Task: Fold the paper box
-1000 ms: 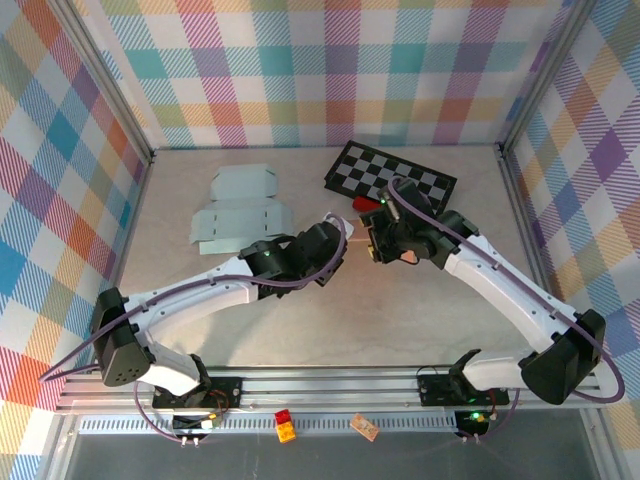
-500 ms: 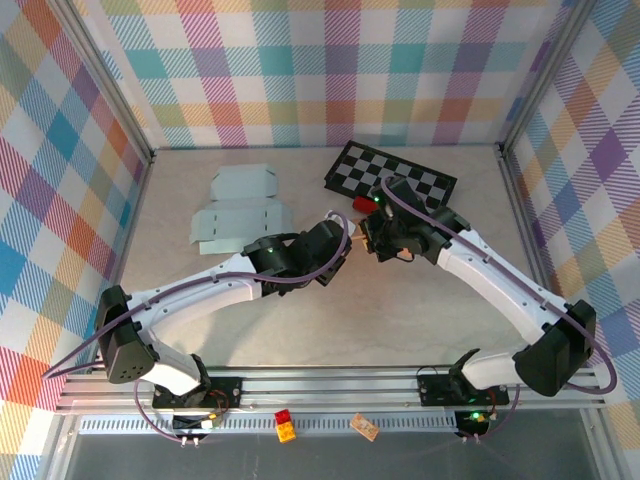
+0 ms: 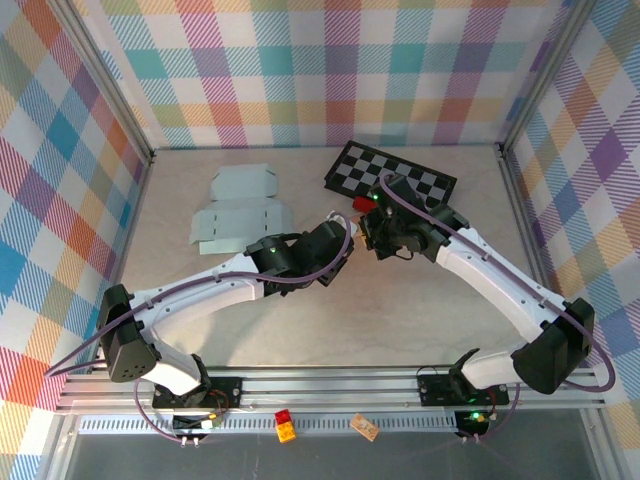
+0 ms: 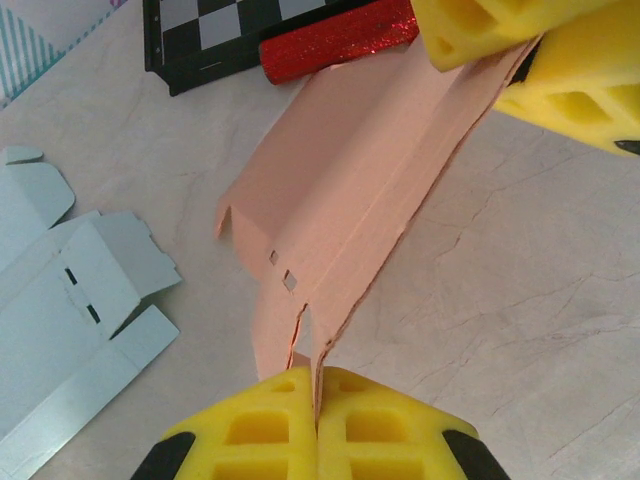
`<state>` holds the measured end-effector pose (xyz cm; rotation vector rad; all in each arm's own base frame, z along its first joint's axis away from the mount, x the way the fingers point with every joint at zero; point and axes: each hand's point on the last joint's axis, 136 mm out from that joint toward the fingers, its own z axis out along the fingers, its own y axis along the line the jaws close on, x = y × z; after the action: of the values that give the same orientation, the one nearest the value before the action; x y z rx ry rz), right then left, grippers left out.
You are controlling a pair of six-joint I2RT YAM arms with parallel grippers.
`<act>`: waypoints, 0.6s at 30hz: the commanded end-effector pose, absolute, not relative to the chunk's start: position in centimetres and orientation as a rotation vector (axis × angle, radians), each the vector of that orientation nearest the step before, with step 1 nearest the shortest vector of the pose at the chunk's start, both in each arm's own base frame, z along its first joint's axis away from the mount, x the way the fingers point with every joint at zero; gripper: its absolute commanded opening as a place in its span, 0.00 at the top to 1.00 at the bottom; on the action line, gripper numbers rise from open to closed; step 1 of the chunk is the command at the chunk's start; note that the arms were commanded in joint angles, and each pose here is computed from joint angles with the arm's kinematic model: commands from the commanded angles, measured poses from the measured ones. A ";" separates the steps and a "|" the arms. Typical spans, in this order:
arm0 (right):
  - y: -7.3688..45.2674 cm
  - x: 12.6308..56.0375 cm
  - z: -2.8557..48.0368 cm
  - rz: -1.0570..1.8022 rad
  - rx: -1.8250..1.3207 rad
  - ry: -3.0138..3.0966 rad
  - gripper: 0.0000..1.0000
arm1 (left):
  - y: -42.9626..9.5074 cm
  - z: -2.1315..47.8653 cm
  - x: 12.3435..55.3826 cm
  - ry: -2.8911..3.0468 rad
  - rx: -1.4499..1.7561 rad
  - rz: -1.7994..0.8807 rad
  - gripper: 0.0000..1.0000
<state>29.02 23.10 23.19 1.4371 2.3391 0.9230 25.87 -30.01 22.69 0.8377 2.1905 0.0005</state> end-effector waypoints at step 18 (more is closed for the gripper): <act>23.1 28.4 23.2 0.915 1.674 2.286 0.94 | -30.0 24.0 26.0 2.176 0.817 0.015 0.99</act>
<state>29.13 23.28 23.87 1.4323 2.3425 0.9286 25.98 -29.69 22.84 0.8326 2.1899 0.0235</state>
